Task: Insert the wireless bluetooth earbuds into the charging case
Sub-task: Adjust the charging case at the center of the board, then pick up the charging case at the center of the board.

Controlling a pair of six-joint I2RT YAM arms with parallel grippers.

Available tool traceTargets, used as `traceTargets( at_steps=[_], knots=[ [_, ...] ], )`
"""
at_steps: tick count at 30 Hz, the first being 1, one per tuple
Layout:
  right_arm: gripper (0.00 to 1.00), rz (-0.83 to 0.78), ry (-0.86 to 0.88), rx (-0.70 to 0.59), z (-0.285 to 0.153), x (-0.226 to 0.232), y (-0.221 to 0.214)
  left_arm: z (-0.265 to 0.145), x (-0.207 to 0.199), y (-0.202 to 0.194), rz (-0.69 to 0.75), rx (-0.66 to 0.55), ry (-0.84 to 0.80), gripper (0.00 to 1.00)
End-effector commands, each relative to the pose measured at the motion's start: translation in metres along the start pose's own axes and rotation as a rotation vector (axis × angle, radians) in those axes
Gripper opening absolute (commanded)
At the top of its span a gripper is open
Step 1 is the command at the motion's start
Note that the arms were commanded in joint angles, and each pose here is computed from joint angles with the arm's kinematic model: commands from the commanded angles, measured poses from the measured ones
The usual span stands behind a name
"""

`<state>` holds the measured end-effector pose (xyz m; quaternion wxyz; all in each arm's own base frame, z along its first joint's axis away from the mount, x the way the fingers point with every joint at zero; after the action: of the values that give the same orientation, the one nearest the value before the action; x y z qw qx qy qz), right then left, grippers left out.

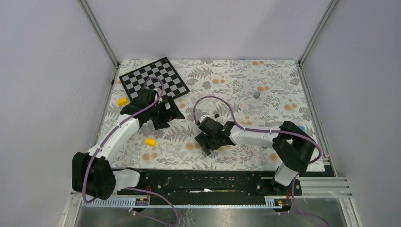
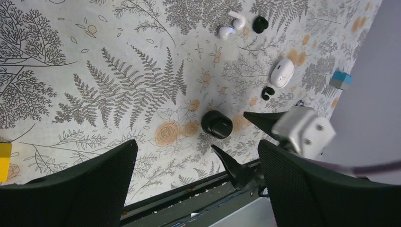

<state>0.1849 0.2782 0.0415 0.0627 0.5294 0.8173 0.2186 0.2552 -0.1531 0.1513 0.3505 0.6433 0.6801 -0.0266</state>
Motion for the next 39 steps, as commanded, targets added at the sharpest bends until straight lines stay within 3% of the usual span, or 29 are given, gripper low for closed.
traceTargets(
  at_steps=[1, 8, 13, 17, 21, 25, 30, 39],
  knots=[
    [0.84, -0.078, 0.020, 0.019, 0.005, 0.007, 0.007, -0.017, -0.008, 0.013, 0.029, -0.048, -0.001, 0.99],
    [0.72, -0.106, 0.039, 0.047, 0.025, 0.011, 0.001, -0.018, -0.005, 0.011, 0.023, -0.054, 0.009, 0.99],
    [0.70, -0.107, 0.065, 0.053, 0.029, 0.015, 0.000, -0.015, -0.003, 0.007, 0.018, -0.039, 0.011, 0.99],
    [0.53, -0.102, 0.111, 0.042, 0.024, 0.020, -0.002, -0.014, -0.002, 0.005, 0.004, -0.035, 0.016, 0.99],
    [0.43, -0.078, 0.124, 0.029, 0.018, 0.021, -0.002, -0.009, 0.000, -0.002, -0.035, -0.034, -0.002, 0.89],
    [0.24, -0.007, 0.144, -0.014, 0.010, 0.023, 0.001, 0.000, -0.008, -0.016, -0.095, -0.037, -0.115, 0.88],
    [0.27, 0.111, 0.172, -0.071, -0.003, 0.030, 0.015, 0.010, -0.022, -0.025, -0.077, -0.067, -0.243, 0.94],
    [0.30, 0.310, 0.233, -0.199, -0.030, 0.016, 0.035, 0.008, -0.034, -0.017, 0.030, -0.176, -0.199, 0.99]
  ],
)
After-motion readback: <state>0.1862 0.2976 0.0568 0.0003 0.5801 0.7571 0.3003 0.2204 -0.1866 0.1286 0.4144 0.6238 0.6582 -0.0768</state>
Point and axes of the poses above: each gripper's point midway between its finger pads, its own z axis out along the fingers, its own x axis along the line the jaws close on, y = z × x, the point moved 2 cm from there along -z, back along the fingers, and after that the axes turned 15 degrees about z, right-handed, at the moved point
